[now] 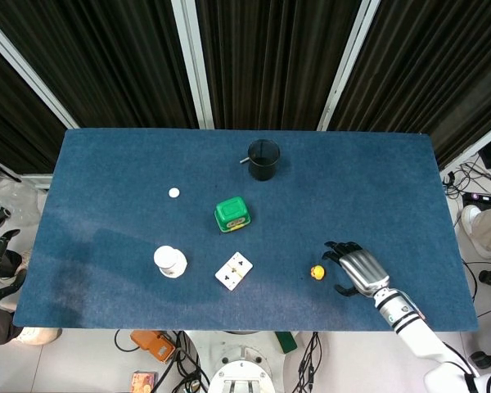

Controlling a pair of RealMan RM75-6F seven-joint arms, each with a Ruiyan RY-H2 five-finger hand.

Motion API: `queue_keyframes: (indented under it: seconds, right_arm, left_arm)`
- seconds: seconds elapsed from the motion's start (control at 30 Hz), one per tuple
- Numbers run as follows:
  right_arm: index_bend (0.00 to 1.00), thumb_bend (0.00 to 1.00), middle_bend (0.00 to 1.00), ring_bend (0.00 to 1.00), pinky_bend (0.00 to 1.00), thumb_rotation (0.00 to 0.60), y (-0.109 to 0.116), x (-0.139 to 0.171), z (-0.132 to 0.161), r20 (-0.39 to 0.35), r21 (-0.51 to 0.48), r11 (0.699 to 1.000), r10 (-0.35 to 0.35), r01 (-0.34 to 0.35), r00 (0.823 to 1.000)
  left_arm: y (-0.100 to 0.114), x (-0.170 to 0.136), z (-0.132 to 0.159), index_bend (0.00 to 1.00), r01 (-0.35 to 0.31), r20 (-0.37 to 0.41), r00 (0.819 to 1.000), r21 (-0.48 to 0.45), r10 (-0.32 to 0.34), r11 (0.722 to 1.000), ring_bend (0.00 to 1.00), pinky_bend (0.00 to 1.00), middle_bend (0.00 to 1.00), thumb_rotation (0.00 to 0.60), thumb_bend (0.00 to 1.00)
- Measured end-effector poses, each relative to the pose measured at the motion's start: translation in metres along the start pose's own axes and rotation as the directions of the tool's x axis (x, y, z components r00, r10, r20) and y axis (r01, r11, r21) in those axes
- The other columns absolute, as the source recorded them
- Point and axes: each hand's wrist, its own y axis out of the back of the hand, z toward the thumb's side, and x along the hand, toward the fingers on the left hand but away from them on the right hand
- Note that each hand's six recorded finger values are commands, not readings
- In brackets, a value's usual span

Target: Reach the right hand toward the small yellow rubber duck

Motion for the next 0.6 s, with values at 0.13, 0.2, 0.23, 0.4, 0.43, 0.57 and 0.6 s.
queue_keyframes:
  seconds: [0.13,0.2,0.23,0.4,0.43,0.57,0.6]
  right_arm:
    - [0.41,0.36,0.21,0.24,0.25,0.6,-0.005,-0.01,-0.001,0.002,-0.006,1.0,0.012,-0.012,1.0]
    - [0.42,0.36,0.21,0.24,0.25,0.6,-0.007,-0.015,-0.001,0.0,-0.014,1.0,0.02,-0.02,1.0]
    - [0.42,0.36,0.21,0.24,0.25,0.6,-0.008,-0.017,-0.001,-0.002,-0.017,1.0,0.023,-0.023,1.0]
    - [0.44,0.36,0.21,0.24,0.25,0.6,-0.012,-0.024,0.0,-0.01,-0.022,0.999,0.04,-0.04,0.999]
    - [0.45,0.36,0.21,0.24,0.25,0.6,-0.012,-0.025,0.001,-0.012,-0.022,0.999,0.041,-0.041,0.999]
    - [0.46,0.37,0.21,0.24,0.25,0.6,-0.014,-0.028,0.003,-0.02,-0.022,0.999,0.046,-0.047,0.999]
    - [0.47,0.37,0.21,0.24,0.25,0.6,-0.014,-0.029,0.004,-0.022,-0.02,0.999,0.049,-0.05,0.999]
  left_arm:
    - [0.0,0.0,-0.001,0.17,-0.001,-0.001,1.0,0.0,0.001,1.0,0.06,0.17,0.01,0.6,0.3]
    - [0.0,0.0,-0.001,0.17,0.0,-0.003,1.0,0.0,0.0,1.0,0.06,0.17,0.01,0.6,0.3]
    - [0.001,0.0,-0.001,0.17,0.0,-0.003,1.0,0.0,0.0,1.0,0.06,0.17,0.01,0.6,0.3]
    - [0.0,0.0,-0.001,0.17,0.002,-0.004,1.0,0.002,-0.002,1.0,0.06,0.17,0.01,0.6,0.3]
    - [0.0,0.0,-0.001,0.17,0.002,-0.004,1.0,0.002,-0.002,1.0,0.06,0.17,0.01,0.6,0.3]
    - [0.0,0.001,-0.001,0.17,0.002,-0.004,1.0,0.002,-0.002,1.0,0.06,0.17,0.01,0.6,0.3]
    - [0.0,0.001,-0.002,0.17,0.003,-0.005,1.0,0.003,-0.003,1.0,0.06,0.17,0.01,0.6,0.3]
